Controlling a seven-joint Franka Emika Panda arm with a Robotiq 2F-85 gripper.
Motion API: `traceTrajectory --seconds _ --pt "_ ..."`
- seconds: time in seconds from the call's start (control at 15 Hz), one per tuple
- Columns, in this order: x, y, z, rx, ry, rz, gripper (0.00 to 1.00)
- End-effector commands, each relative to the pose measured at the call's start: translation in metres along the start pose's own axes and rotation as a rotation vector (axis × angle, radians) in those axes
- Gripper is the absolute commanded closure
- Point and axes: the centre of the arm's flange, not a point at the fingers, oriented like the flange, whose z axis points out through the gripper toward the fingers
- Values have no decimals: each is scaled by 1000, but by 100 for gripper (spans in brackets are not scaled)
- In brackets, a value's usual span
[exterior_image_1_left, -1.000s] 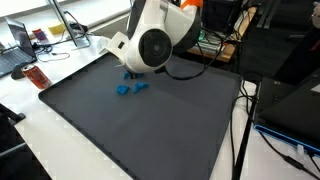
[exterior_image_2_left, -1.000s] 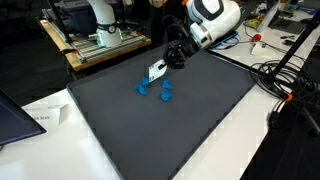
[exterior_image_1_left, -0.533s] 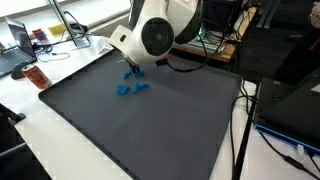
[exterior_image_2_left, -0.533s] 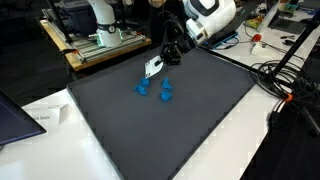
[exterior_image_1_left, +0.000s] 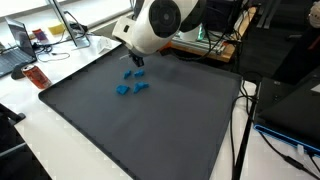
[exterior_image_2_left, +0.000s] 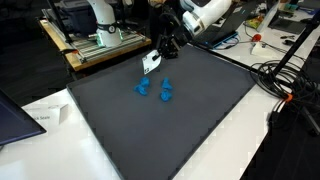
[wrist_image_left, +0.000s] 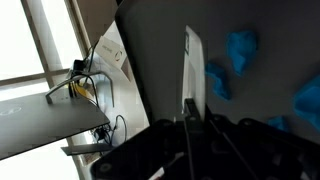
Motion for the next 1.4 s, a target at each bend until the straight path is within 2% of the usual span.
traceTrajectory --seconds 0.0,0.4,0.8,1.07,1.33 --pt "-17 22 3 65 31 -61 99" --pt "-18 49 1 173 52 -98 99" --pt "-1 86 -2 343 80 -151 99" --pt "14 105 -1 477 69 -209 99" --pt "22 114 5 563 42 -279 99"
